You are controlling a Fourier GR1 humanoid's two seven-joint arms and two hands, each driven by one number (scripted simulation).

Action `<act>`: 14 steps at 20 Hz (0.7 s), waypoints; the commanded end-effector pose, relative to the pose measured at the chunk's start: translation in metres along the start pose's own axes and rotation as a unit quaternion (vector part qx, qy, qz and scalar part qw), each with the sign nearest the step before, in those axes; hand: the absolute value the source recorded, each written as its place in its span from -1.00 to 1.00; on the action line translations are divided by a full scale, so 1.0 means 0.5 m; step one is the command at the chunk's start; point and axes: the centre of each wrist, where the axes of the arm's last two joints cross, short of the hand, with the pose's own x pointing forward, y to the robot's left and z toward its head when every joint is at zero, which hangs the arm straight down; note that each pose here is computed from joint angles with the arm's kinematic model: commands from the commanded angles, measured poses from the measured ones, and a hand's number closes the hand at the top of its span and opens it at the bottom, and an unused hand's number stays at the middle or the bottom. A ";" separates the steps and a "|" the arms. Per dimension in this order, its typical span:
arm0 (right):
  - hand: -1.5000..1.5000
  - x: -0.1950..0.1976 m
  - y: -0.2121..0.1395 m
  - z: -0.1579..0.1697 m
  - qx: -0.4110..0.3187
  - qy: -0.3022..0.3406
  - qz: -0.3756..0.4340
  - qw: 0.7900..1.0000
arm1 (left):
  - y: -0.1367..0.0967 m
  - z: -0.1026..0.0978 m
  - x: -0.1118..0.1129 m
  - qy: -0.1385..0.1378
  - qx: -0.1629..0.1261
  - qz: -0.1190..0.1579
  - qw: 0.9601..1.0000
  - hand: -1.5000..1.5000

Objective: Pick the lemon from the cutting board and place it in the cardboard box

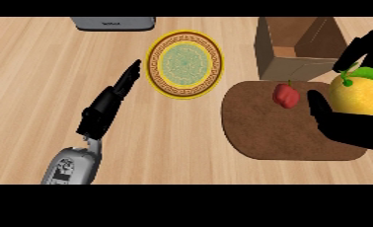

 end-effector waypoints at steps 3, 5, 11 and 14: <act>1.00 0.009 -0.022 -0.088 0.007 0.009 -0.029 1.000 | -0.002 0.001 0.038 -0.007 -0.001 0.001 1.000 0.00; 1.00 -0.015 -0.023 -0.109 0.002 0.013 -0.039 0.999 | 0.014 0.000 -0.004 -0.003 -0.005 -0.004 1.000 0.00; 1.00 -0.066 0.038 -0.204 -0.011 0.034 -0.025 0.999 | 0.022 0.003 -0.026 -0.009 -0.005 0.000 1.000 0.00; 1.00 -0.085 0.085 -0.201 -0.009 0.036 0.003 0.999 | 0.021 -0.020 0.016 -0.008 -0.004 0.005 1.000 0.00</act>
